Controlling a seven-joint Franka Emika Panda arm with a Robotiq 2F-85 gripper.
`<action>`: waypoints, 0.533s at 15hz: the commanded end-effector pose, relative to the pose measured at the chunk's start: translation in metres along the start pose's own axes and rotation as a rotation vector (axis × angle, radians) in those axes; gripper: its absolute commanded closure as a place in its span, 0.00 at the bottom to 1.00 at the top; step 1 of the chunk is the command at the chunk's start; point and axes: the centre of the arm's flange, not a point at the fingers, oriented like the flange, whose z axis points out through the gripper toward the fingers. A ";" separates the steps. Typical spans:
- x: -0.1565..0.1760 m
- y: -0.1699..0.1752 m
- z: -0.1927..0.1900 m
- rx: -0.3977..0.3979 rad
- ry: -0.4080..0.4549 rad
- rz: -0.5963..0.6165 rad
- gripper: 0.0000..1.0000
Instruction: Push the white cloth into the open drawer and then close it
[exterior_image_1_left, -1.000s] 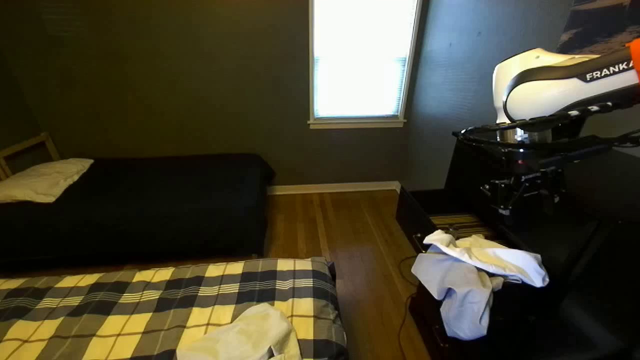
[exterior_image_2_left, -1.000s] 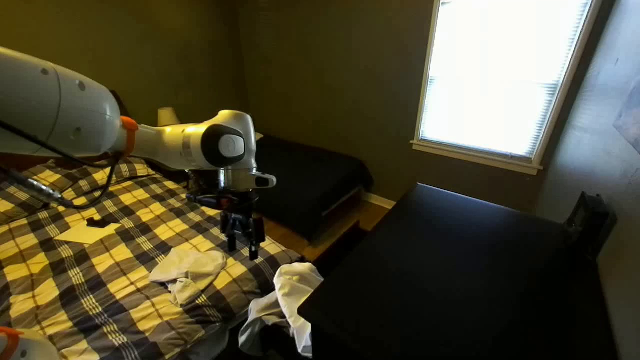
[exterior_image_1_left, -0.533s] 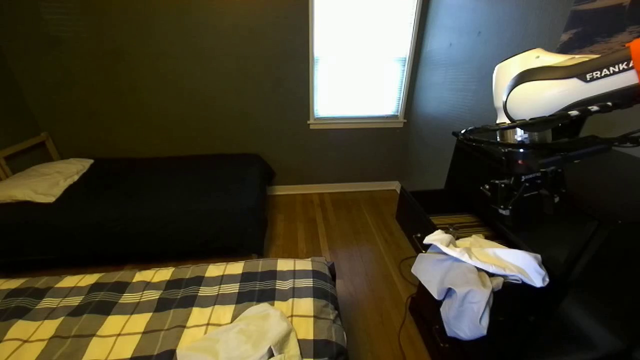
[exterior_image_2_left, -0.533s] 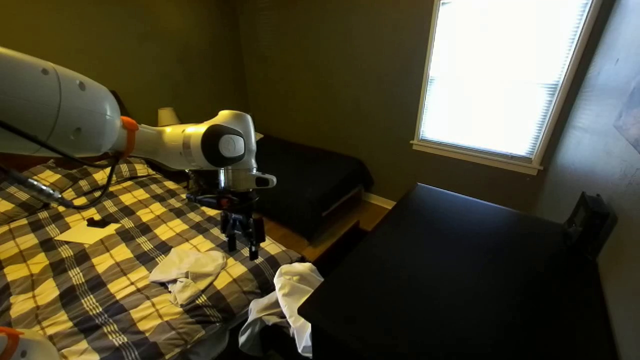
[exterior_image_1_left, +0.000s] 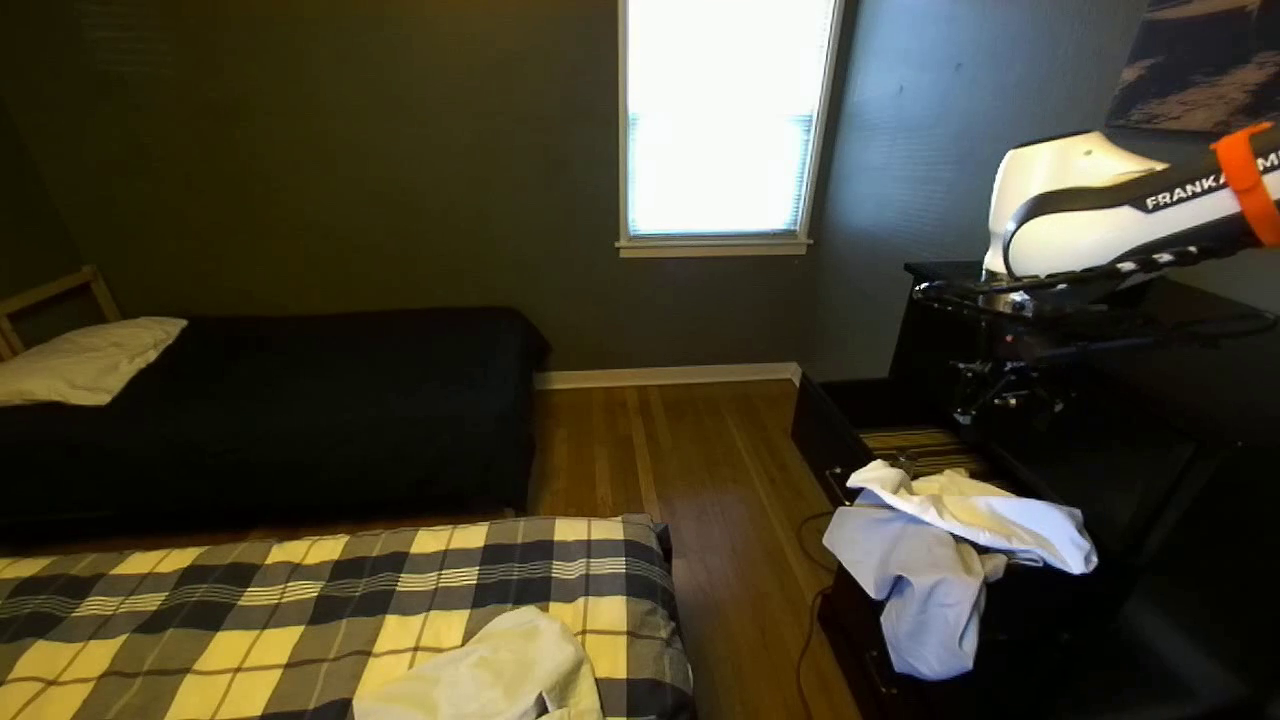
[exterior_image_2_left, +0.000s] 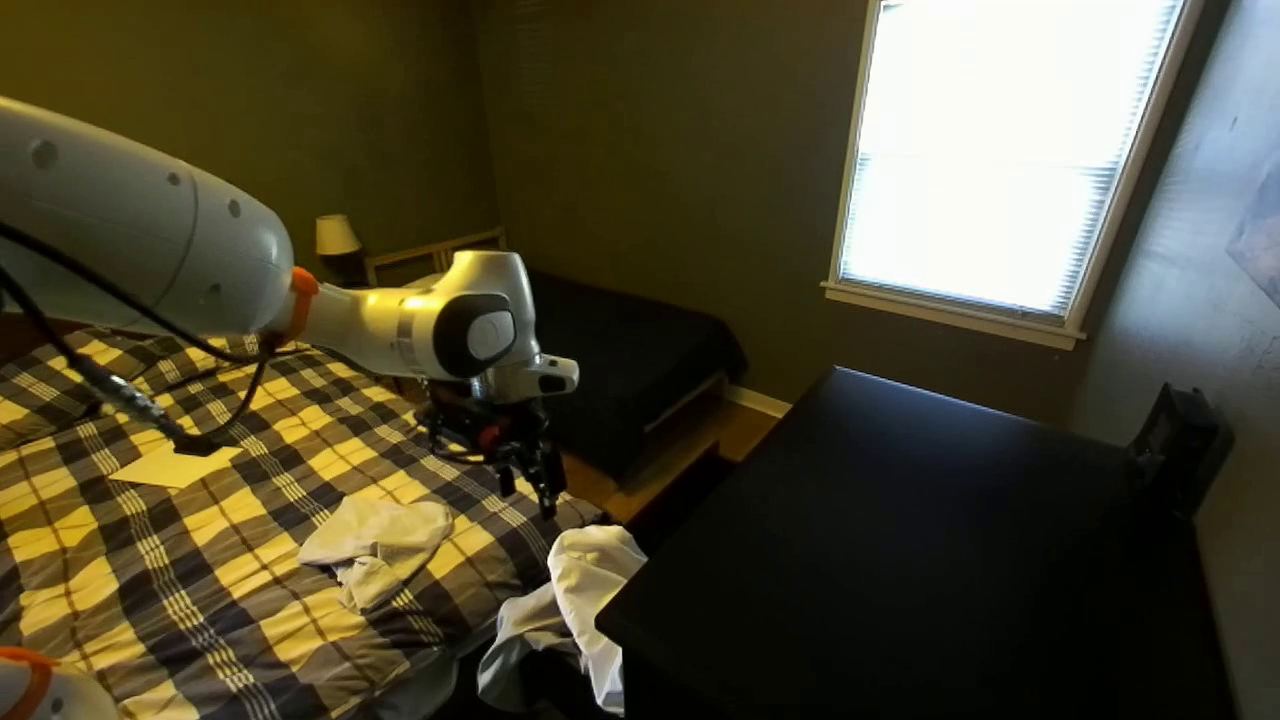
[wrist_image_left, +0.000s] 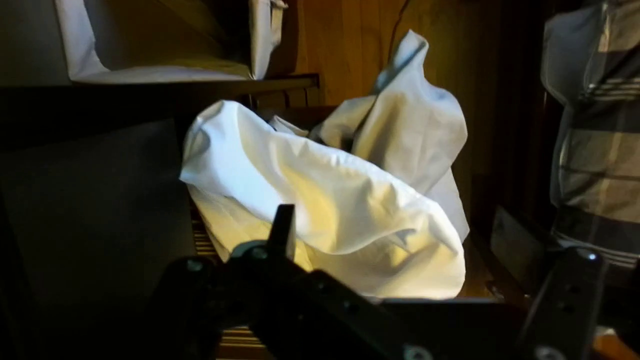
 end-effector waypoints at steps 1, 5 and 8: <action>0.020 -0.007 0.057 0.022 0.108 0.050 0.00; 0.031 -0.017 0.106 0.052 0.192 0.109 0.00; 0.027 -0.013 0.104 0.058 0.165 0.091 0.00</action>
